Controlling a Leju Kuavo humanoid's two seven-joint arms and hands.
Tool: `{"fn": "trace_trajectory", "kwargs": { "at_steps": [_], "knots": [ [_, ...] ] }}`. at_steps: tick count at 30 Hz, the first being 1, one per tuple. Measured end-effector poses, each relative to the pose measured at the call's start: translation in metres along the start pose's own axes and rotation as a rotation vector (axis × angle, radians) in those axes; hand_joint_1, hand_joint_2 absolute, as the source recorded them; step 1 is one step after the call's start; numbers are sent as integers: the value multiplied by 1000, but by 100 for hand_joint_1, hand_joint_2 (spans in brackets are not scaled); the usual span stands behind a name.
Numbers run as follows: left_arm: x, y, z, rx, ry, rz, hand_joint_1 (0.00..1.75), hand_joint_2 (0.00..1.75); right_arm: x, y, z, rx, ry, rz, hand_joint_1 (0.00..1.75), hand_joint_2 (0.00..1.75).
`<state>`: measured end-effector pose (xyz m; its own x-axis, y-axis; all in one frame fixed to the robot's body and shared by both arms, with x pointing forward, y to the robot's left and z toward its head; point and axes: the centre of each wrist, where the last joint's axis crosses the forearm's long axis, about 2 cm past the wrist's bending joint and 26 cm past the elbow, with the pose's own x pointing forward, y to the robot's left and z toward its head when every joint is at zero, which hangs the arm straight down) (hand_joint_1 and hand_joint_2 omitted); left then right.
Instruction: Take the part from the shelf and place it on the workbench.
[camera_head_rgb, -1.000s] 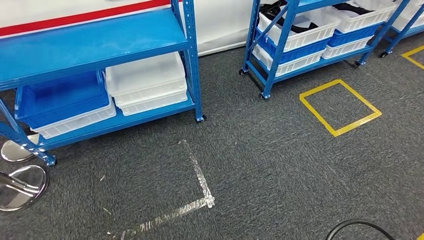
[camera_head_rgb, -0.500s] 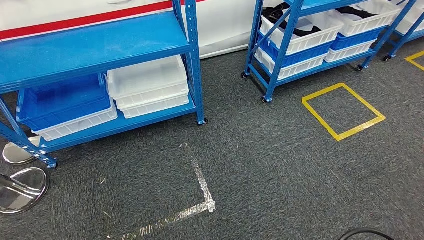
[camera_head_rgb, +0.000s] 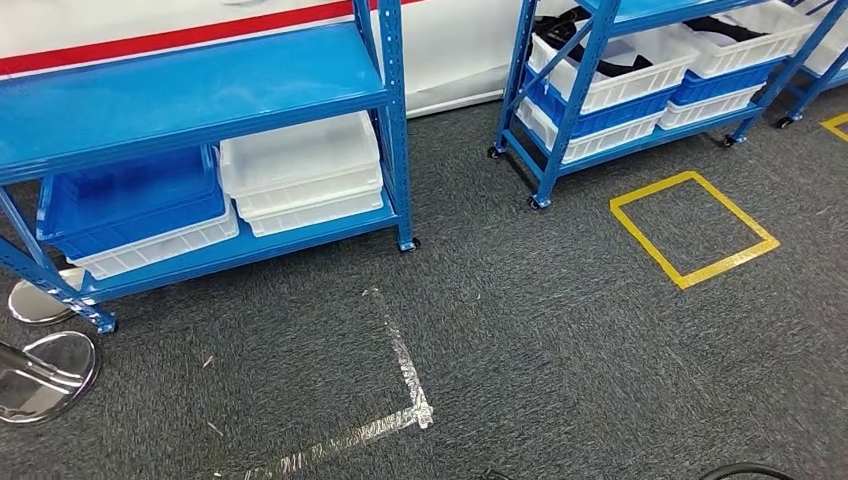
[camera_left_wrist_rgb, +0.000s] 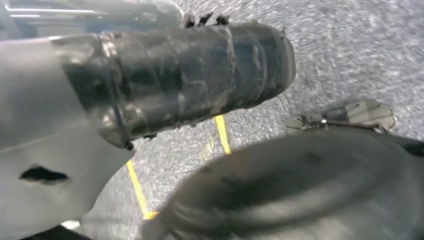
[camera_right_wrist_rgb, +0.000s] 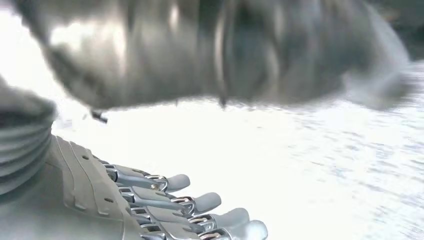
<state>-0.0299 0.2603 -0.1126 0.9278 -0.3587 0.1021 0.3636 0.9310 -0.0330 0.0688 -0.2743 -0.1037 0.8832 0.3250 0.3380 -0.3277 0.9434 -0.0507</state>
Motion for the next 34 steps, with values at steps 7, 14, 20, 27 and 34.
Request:
{"fn": "trace_trajectory", "kwargs": {
  "at_steps": [7, 14, 20, 27, 34],
  "knots": [
    [10, 16, -1, 27, -65, 113, 0, 0, -36, 3, 8, -4, 54, -127, 0, 175],
    [81, 49, 2, 82, -271, 183, 0, 0, -112, 25, 33, 13, 244, -200, 0, 87],
    [73, 57, 4, 107, -279, 244, 0, 0, -111, 25, 32, 2, 239, -251, 0, 0],
    [36, 47, 3, 97, -201, 279, 0, 0, -81, 12, 20, -19, 158, -274, 0, 0],
    [28, 48, 3, 102, -183, 306, 0, 0, -74, 8, 18, -31, 136, -291, 0, 0]
  ]
}}
